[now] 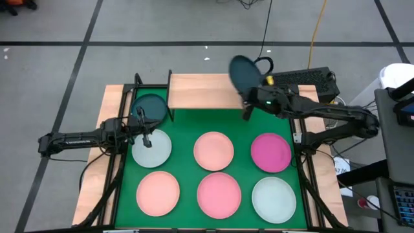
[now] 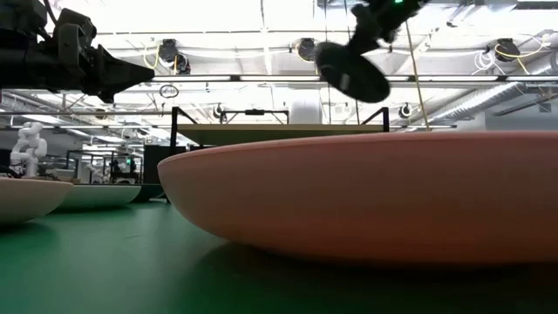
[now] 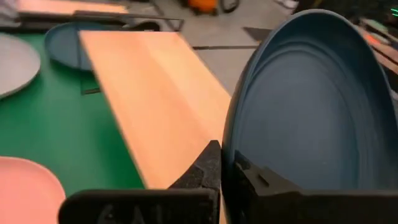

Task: Place and stack plates onto a shelf
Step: Put the right black plate on the shelf

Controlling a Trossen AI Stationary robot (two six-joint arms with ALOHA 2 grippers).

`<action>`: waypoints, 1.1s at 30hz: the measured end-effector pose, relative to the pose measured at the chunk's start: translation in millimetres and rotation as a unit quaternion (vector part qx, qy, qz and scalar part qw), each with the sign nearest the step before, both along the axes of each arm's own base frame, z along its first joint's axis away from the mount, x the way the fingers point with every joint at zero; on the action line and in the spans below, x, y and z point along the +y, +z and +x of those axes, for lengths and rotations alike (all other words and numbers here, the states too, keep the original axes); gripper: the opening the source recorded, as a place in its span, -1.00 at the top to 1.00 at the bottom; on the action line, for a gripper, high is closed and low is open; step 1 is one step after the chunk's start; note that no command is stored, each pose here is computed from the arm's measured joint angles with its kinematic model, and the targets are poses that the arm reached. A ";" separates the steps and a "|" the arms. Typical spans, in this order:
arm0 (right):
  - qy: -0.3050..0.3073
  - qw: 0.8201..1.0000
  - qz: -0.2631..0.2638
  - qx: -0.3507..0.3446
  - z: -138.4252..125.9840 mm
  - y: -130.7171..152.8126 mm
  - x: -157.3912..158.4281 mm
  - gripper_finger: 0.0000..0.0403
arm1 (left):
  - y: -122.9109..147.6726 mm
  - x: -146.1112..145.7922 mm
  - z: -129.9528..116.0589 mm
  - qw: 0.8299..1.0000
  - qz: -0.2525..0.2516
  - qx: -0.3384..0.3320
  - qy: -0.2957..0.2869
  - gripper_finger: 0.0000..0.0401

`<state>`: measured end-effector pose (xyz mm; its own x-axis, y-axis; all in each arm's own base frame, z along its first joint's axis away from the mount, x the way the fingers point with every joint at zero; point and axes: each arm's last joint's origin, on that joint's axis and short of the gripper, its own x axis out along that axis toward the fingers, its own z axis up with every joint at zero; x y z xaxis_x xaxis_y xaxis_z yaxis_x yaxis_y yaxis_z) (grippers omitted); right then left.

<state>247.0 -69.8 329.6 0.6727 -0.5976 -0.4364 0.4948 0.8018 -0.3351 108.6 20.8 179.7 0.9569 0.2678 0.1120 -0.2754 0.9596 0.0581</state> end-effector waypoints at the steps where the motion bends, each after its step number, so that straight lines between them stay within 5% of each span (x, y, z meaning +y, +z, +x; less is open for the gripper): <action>1: 0.010 1.000 0.002 0.012 9.2 -2.5 -1.7 1.00 | 0.1 0.0 0.0 1.000 0.000 0.000 0.000 0.93; 8: 0.044 0.990 0.019 0.132 54.2 -43.6 -10.9 1.00 | 0.0 0.0 0.0 1.000 0.000 0.000 0.000 0.93; 14: 0.043 0.983 0.029 0.176 64.1 -64.1 -13.4 1.00 | 0.1 0.0 0.0 1.000 0.000 0.000 0.000 0.93; 21: 0.041 0.983 0.032 0.177 65.0 -65.7 -13.7 0.98 | 0.1 0.0 0.0 1.000 0.000 0.000 0.000 0.93; 33: 0.044 0.984 0.030 0.169 66.3 -64.6 -13.6 0.63 | 0.1 0.0 0.0 1.000 0.000 0.000 0.000 0.93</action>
<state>313.3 -83.4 265.0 0.5314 -0.5095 -0.6768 0.2910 0.8601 -0.4190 108.6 20.9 179.8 0.9568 0.2681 0.1122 -0.2756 0.9595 0.0580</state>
